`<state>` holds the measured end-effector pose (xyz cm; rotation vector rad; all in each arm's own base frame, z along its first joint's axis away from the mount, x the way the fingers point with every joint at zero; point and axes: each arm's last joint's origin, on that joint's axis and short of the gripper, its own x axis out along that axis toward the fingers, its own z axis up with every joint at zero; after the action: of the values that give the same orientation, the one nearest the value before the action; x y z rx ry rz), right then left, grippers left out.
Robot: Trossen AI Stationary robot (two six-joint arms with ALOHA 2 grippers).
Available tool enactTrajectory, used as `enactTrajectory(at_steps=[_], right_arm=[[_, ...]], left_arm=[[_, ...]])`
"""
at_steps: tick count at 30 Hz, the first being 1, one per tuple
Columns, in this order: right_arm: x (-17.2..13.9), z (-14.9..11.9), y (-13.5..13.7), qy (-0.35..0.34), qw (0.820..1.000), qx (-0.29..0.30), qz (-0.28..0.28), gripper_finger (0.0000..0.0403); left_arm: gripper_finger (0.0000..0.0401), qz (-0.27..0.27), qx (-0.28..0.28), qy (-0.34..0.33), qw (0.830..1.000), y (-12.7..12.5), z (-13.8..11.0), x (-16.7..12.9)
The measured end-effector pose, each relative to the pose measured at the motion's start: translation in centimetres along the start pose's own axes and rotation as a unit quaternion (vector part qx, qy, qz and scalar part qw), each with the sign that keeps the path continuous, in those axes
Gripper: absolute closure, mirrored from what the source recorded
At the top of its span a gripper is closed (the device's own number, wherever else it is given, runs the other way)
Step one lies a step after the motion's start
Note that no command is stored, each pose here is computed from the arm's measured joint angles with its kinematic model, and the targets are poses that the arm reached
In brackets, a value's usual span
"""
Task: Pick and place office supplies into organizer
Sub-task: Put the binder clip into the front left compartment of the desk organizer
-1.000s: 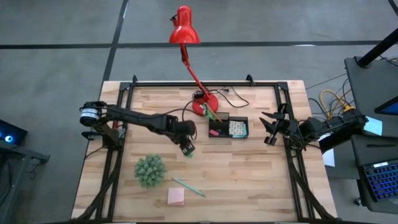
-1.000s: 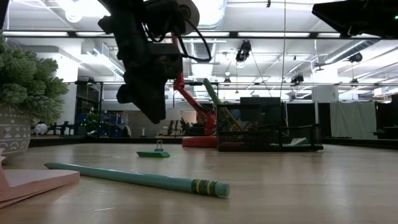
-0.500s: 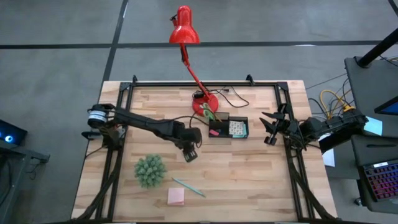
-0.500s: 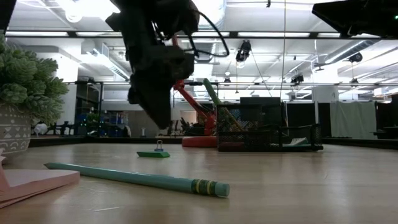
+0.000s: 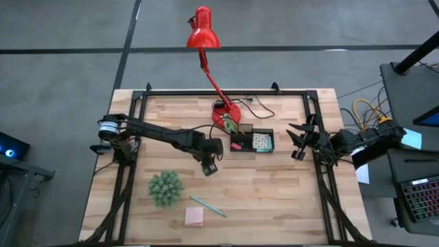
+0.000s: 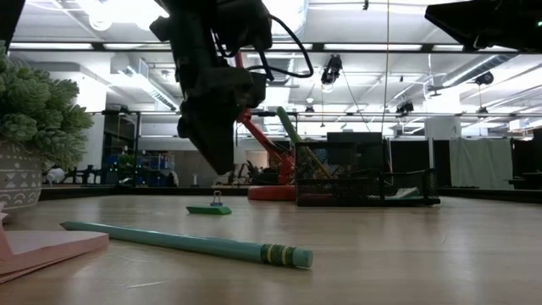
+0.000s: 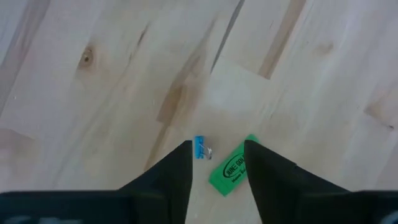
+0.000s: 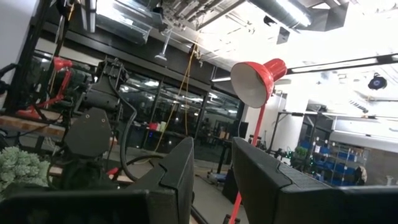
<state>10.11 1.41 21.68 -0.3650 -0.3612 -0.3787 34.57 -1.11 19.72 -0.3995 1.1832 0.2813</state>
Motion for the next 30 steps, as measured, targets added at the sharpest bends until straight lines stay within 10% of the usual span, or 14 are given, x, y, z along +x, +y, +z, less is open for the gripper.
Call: enactTrajectory(at_steps=[30], right_arm=[[0.0,0.0,0.0,0.000,1.000,0.000,0.000,0.0303]], left_arm=[[0.0228,0.016,-0.032,-0.013,0.999,0.3,-0.7,1.1]])
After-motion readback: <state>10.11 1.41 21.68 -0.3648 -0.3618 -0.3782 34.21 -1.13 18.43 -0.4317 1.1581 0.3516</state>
